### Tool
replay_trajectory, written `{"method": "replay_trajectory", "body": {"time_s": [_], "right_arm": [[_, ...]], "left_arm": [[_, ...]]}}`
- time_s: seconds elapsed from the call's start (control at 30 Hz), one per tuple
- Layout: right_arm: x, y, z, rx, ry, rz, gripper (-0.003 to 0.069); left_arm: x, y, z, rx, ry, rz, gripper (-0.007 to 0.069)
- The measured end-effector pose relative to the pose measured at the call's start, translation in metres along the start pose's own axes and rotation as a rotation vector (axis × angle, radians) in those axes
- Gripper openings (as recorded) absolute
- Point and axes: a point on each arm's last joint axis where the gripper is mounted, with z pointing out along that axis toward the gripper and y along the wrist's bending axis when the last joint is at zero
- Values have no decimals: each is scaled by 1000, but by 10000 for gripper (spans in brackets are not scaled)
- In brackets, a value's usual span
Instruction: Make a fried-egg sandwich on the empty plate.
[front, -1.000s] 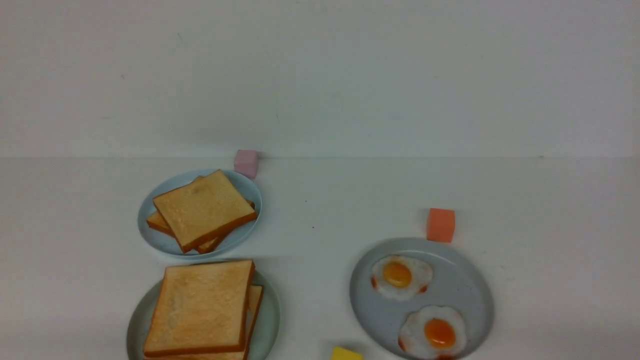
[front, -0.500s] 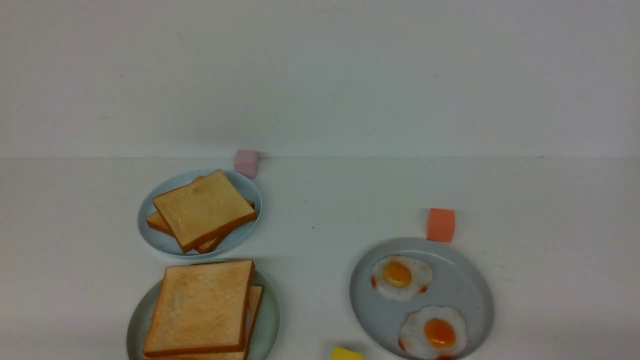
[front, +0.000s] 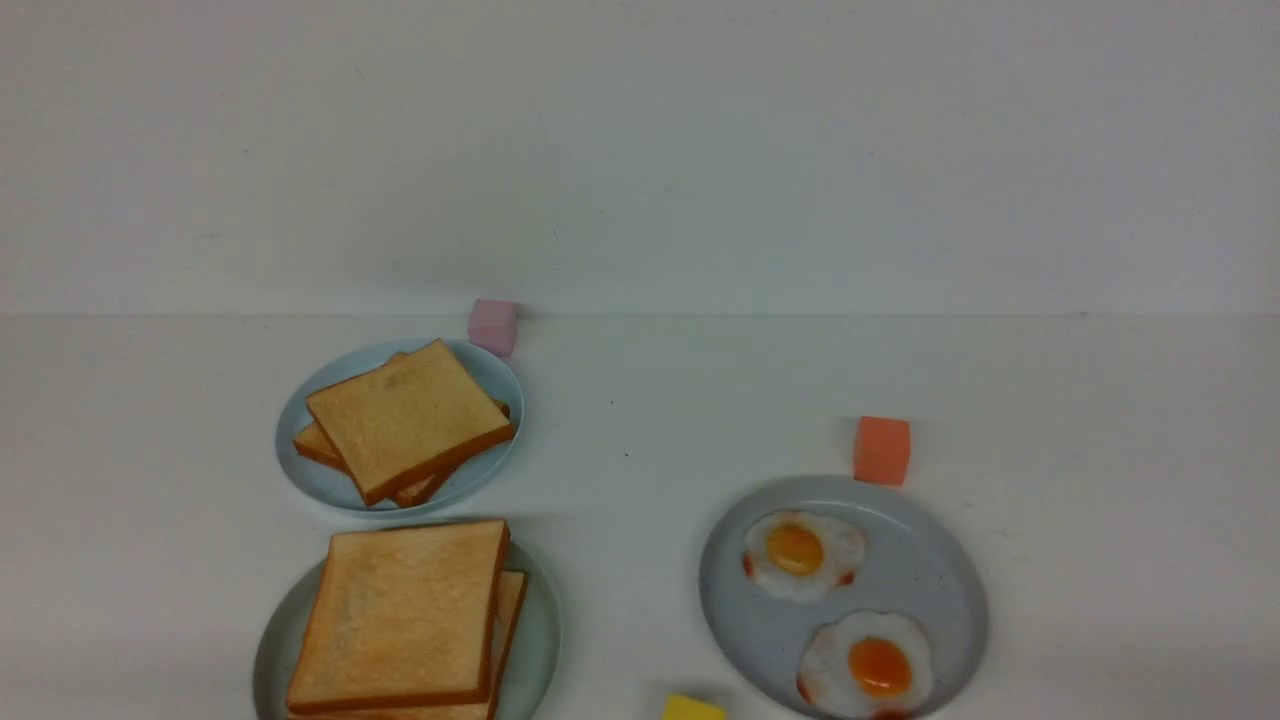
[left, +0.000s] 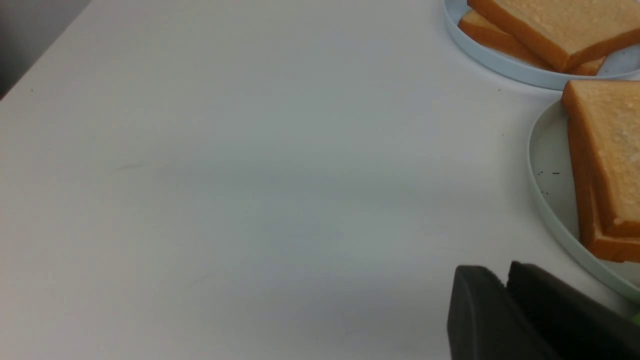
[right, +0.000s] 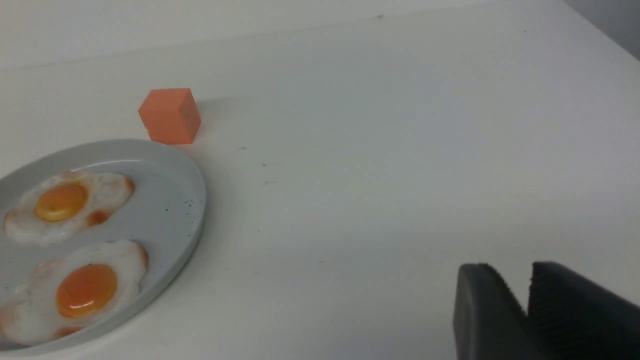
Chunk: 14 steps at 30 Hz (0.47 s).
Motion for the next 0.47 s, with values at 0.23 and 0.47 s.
{"method": "replay_trajectory", "body": {"time_s": [0.23,0.47], "right_arm": [[0,0,0,1,0,-2,176],[0,0,0,1,0,-2,186]], "left_arm": [[0,0,0,0,0,0,102],[0,0,0,0,0,-1,102]]}}
